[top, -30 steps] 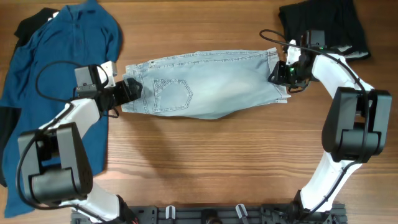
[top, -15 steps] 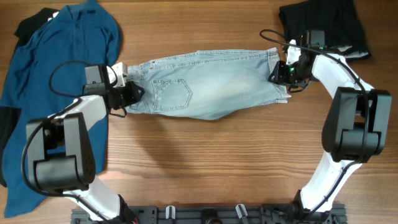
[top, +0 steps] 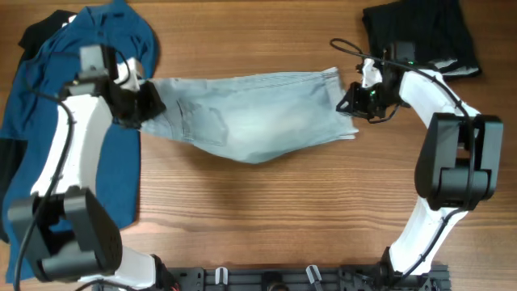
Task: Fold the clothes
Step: 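Lift the waistband side with the left gripper and fold it rightward over the shorts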
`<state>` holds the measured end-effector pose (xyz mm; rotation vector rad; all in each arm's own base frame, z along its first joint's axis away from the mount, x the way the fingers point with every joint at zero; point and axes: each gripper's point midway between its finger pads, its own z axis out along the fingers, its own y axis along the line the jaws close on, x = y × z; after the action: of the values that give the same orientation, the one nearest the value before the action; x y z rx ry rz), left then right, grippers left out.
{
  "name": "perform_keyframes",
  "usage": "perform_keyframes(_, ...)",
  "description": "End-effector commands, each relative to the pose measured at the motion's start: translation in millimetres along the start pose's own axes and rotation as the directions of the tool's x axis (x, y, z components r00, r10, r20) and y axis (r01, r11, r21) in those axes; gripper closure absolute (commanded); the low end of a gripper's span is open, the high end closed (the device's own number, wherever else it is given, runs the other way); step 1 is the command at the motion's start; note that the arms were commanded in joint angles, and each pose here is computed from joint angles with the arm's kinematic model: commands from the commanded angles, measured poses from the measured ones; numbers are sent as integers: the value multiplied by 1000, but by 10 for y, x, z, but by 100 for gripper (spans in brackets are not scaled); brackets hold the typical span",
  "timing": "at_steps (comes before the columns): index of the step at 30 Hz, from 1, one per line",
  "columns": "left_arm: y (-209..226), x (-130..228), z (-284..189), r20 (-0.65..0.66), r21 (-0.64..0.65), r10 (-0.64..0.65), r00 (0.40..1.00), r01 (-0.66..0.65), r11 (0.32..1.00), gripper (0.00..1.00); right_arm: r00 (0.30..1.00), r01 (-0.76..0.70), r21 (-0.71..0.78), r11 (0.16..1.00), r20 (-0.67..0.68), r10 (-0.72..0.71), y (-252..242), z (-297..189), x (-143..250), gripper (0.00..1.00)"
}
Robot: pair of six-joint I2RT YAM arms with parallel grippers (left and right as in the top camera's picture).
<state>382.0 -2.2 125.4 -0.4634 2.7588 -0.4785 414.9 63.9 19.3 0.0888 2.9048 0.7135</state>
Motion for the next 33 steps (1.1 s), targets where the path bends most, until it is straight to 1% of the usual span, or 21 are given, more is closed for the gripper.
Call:
perform_keyframes(1, -225, -246, -451, 85, -8, 85, 993, -85, 996, 96, 995, 98, -56, 994, 27, -97, 410, -123, 14, 72)
perform_keyframes(3, -326, -277, -574, 93, -3, 106, 990, -106, 994, 96, 992, 125, -63, 990, 12, -124, 542, -44, 57, 75)
perform_keyframes(4, -401, -289, -630, 99, 0, 138, 986, -138, 990, 96, 987, 159, -66, 985, 8, -159, 663, 21, 82, 78)
perform_keyframes(6, -464, -303, -695, 107, -13, 158, 982, -157, 987, 96, 985, 172, -36, 984, 12, -171, 738, 94, 78, 85)
perform_keyframes(7, -476, -316, -735, 113, -29, 165, 980, -163, 986, 96, 987, 162, -13, 987, 16, -162, 754, 129, 70, 92)
perform_keyframes(8, -480, -331, -791, 118, -46, 169, 979, -164, 985, 96, 986, 167, -5, 986, 20, -167, 792, 156, 65, 96)
perform_keyframes(10, -486, -387, -945, 142, -78, 174, 975, -164, 983, 96, 980, 198, -8, 980, 36, -197, 876, 191, 42, 96)
perform_keyframes(16, -472, -492, -1316, 196, -159, 187, 963, -157, 975, 96, 978, 199, -13, 980, 59, -198, 911, 194, -11, 96)
perform_keyframes(20, -505, -427, -1262, 162, -148, 184, 969, -161, 976, 96, 977, 208, -19, 978, 55, -206, 954, 221, 7, 96)
perform_keyframes(23, -593, -402, -1188, 146, -140, 205, 968, -184, 973, 96, 977, 214, -23, 977, 34, -213, 980, 379, 47, 96)
perform_keyframes(26, -720, -381, -1158, 152, -125, 212, 965, -194, 973, 96, 986, 166, -22, 986, 6, -166, 894, 602, 74, 96)
perform_keyframes(28, -798, -368, -1137, 154, -117, 225, 962, -208, 971, 96, 987, 161, -41, 986, 0, -161, 878, 708, 74, 96)
perform_keyframes(33, -885, -346, -1117, 158, -104, 218, 963, -203, 974, 96, 992, 129, -17, 992, -11, -129, 779, 819, 81, 96)
